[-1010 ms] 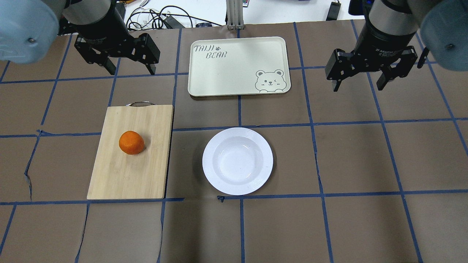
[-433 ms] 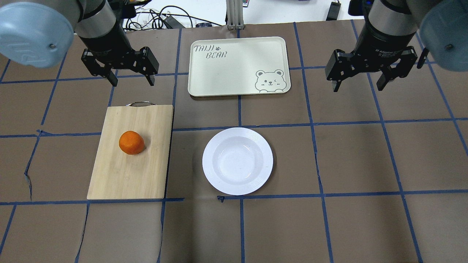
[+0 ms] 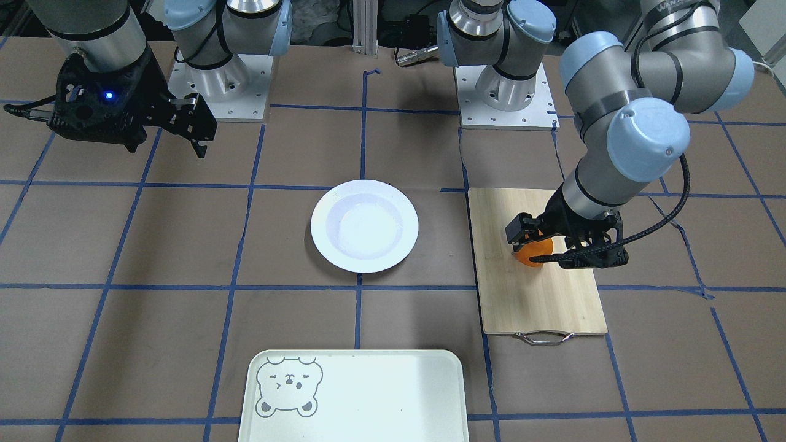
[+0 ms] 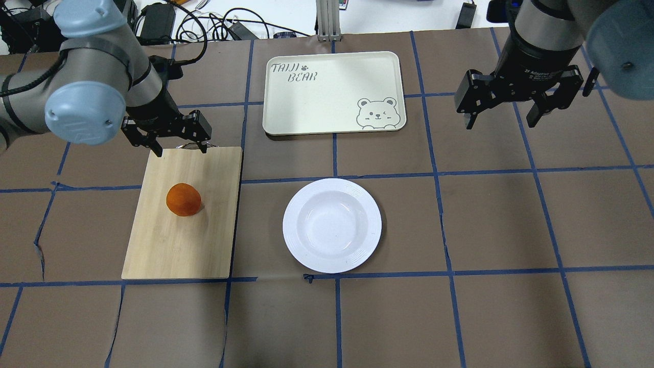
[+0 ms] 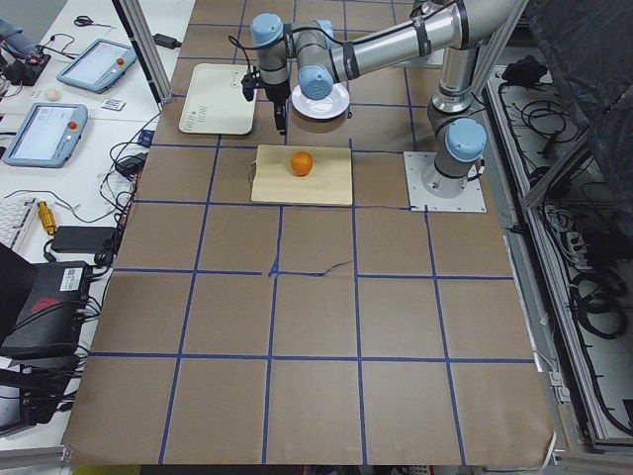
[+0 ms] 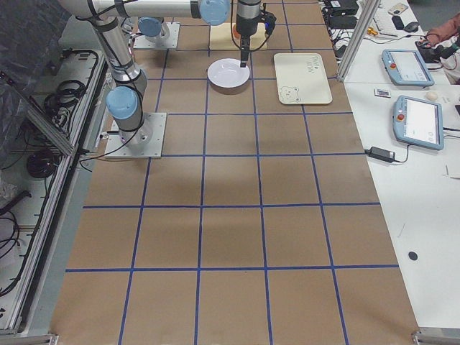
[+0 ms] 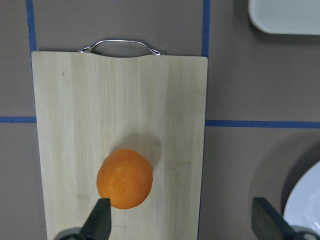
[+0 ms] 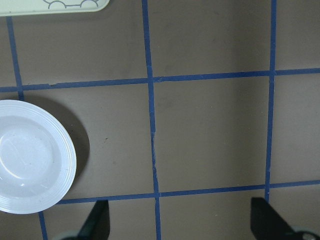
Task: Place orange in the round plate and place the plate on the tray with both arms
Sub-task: 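Lower the left gripper onto the orange on the cutting board and grasp it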
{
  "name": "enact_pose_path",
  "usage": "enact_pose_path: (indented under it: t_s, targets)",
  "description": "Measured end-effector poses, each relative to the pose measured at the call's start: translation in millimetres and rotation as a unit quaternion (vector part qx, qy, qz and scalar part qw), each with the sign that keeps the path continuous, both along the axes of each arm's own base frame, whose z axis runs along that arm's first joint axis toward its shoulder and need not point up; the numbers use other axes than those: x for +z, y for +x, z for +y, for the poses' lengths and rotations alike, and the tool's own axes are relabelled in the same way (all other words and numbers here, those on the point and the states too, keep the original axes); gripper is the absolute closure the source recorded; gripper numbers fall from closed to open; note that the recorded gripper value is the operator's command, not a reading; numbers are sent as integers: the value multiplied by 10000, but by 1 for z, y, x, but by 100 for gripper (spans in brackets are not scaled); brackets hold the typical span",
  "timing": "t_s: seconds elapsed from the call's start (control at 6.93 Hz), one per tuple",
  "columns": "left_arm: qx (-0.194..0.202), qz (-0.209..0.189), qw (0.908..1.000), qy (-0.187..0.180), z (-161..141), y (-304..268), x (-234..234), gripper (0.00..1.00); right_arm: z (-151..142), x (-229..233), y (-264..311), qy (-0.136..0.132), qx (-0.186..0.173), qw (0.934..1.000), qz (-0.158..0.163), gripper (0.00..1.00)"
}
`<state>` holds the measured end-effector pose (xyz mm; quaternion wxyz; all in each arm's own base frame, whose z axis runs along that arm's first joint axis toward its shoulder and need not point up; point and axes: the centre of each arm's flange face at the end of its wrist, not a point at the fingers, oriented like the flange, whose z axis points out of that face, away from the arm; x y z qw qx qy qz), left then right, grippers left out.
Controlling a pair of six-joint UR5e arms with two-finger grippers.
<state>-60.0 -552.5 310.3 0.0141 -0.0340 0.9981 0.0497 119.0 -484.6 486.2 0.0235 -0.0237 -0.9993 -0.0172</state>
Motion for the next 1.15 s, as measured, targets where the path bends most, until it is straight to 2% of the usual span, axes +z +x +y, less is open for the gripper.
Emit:
enact_pose_path:
  t_s: [0.29,0.58,0.72,0.87,1.01,1.15]
  targets:
    - [41,-302,9986,438,12,17,-55,2,0,0,0,5,2,10000,2,0]
    - [33,-243,9972,707,16,17,-89,15,0,-1,0,11,2,10000,2,0]
    - [2,-214,9966,791,17,17,-101,55,0,-1,0,11,3,10000,2,0]
    - [-85,-187,9962,851,18,17,-108,86,0,-1,0,12,7,10000,2,0]
    - [-189,-171,9961,845,16,17,-107,92,0,-1,0,10,9,10000,2,0]
    - [-257,-177,9963,797,14,14,-100,92,0,-1,0,9,9,10000,2,0]
